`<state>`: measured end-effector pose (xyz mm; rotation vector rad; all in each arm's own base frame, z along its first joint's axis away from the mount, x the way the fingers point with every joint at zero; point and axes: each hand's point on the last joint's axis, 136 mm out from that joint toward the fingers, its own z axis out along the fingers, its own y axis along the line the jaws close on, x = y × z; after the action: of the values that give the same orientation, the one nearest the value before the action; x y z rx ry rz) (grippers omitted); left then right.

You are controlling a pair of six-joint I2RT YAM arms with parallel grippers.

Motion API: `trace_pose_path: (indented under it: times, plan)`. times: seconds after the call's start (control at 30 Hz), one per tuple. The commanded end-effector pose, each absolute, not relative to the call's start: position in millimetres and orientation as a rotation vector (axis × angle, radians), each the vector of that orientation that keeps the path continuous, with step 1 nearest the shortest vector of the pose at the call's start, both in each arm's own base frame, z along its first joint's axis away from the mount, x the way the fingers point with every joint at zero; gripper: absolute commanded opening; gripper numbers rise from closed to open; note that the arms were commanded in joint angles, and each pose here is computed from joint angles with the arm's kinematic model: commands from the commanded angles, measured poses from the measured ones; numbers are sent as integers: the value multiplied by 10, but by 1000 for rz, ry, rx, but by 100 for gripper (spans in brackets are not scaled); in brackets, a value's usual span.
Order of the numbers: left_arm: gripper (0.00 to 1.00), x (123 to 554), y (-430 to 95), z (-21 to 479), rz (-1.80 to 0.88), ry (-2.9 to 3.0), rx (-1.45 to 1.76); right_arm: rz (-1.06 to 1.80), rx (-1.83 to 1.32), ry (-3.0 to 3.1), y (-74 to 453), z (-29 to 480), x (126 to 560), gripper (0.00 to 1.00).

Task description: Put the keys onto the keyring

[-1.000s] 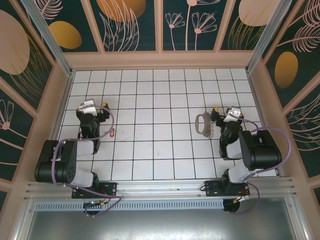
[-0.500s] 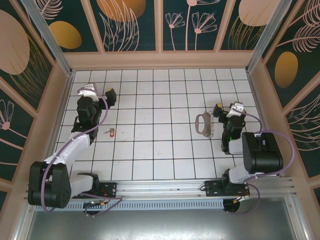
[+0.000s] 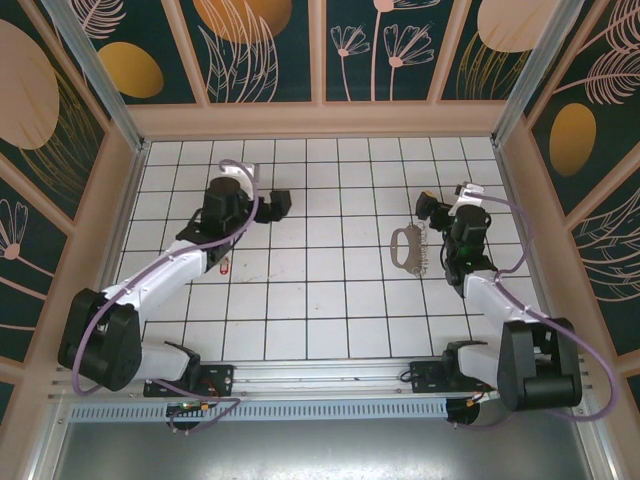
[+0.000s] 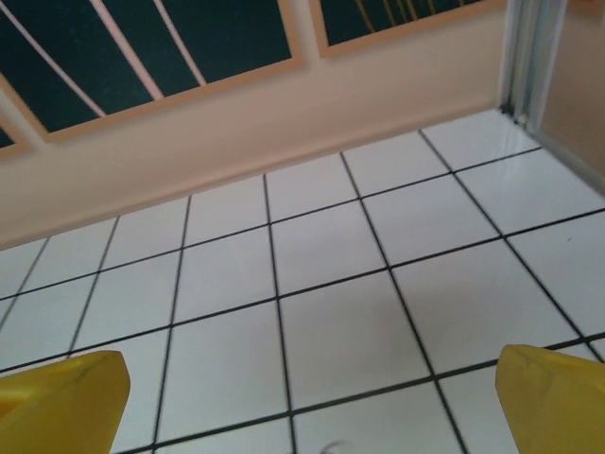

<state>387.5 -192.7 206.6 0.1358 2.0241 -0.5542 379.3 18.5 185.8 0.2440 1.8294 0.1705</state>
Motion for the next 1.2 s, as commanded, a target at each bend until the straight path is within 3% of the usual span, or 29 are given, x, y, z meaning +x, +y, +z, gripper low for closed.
trace_pose_path:
  times: [0.0,0.27,0.67,0.83,0.97,1.17]
  plan:
    - [99,3800,-2087,2081,-546,2032,165,300,270,1986,411,1704,3598,99]
    - [99,3482,-2976,1660,-681,2186,255,348,265,2068,387,1491,3249,99]
    - [95,3118,-4121,1121,-724,2320,499,516,324,2121,240,1275,3367,99]
    - [93,3150,-4130,1181,-712,2303,481,562,318,2199,289,1079,3456,93]
    - [93,3090,-4007,1218,-704,2287,468,618,324,2250,335,901,3487,76]
    - [94,3005,-3896,1319,-757,2237,429,699,319,2336,439,677,3587,69]
